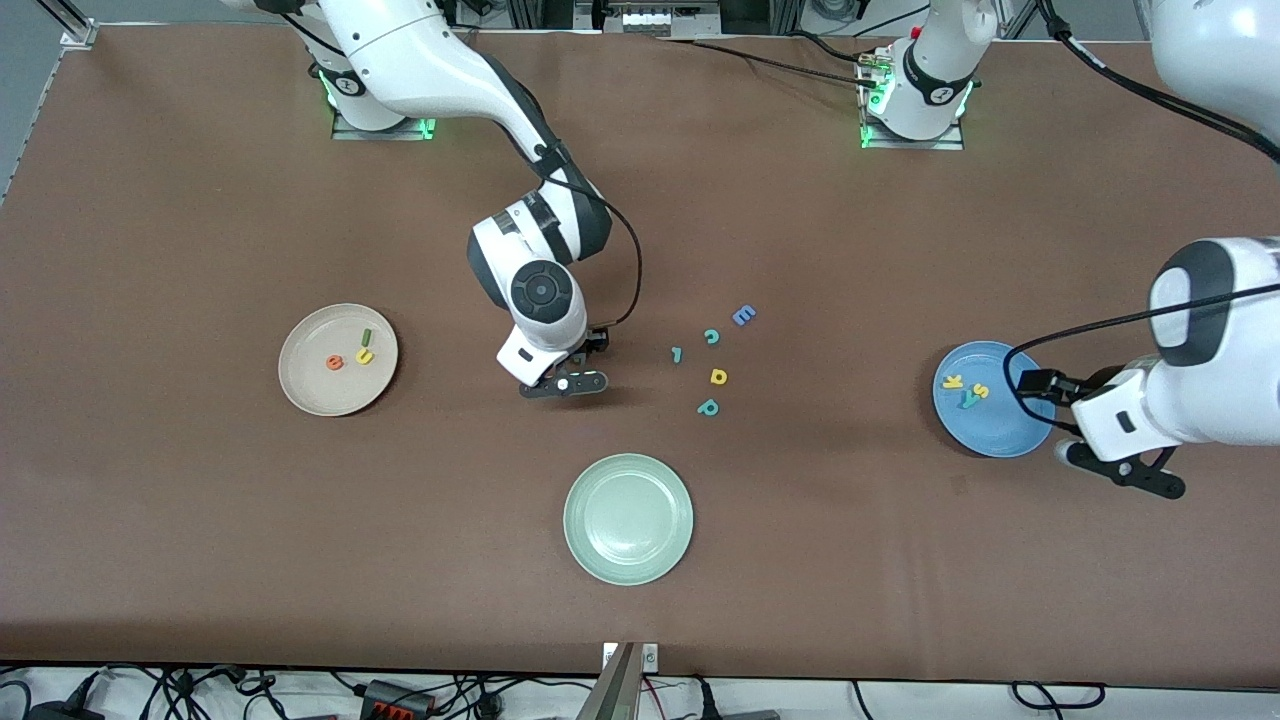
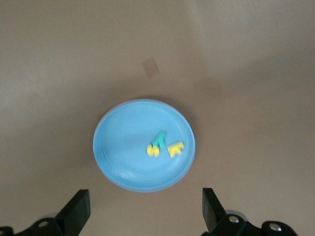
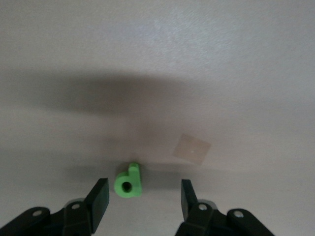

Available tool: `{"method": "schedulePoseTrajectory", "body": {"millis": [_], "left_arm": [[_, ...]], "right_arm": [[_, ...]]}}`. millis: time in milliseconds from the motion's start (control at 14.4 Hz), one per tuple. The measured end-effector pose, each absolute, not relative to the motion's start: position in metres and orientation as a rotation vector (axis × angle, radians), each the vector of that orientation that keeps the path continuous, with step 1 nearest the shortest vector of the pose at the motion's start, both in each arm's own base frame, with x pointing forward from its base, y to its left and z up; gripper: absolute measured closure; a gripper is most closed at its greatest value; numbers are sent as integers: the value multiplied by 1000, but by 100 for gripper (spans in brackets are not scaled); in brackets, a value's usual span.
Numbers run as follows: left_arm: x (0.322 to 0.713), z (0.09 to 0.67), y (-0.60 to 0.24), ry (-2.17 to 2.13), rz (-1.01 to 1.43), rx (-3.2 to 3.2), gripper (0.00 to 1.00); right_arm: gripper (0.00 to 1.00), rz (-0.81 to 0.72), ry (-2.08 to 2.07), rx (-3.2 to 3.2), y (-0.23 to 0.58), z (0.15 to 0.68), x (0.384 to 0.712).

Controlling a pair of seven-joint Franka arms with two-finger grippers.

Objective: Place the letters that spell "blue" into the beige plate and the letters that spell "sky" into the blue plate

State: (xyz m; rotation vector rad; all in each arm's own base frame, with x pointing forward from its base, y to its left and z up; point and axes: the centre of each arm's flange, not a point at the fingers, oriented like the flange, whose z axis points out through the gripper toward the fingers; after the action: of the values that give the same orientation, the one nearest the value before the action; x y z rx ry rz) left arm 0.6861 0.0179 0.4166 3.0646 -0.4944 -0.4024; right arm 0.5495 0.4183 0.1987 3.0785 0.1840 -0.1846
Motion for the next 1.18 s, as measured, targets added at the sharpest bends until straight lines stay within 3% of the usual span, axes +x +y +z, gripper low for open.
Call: {"method": "schedulePoseTrajectory", "body": {"millis": [348, 765, 905, 1183], "left_arm": [[655, 495, 12, -258, -469, 3084, 0], [606, 591, -18, -1, -171, 3093, 0], [579, 598, -28, 56, -48, 3094, 0], [551, 587, -22, -19, -30, 3152, 0]], "right_arm": [[37, -201, 115, 3118, 422, 197, 549], [39, -232, 89, 3128, 422, 189, 548], [39, -239, 91, 3120, 421, 182, 547], [40, -237, 91, 3119, 421, 179, 547]]}}
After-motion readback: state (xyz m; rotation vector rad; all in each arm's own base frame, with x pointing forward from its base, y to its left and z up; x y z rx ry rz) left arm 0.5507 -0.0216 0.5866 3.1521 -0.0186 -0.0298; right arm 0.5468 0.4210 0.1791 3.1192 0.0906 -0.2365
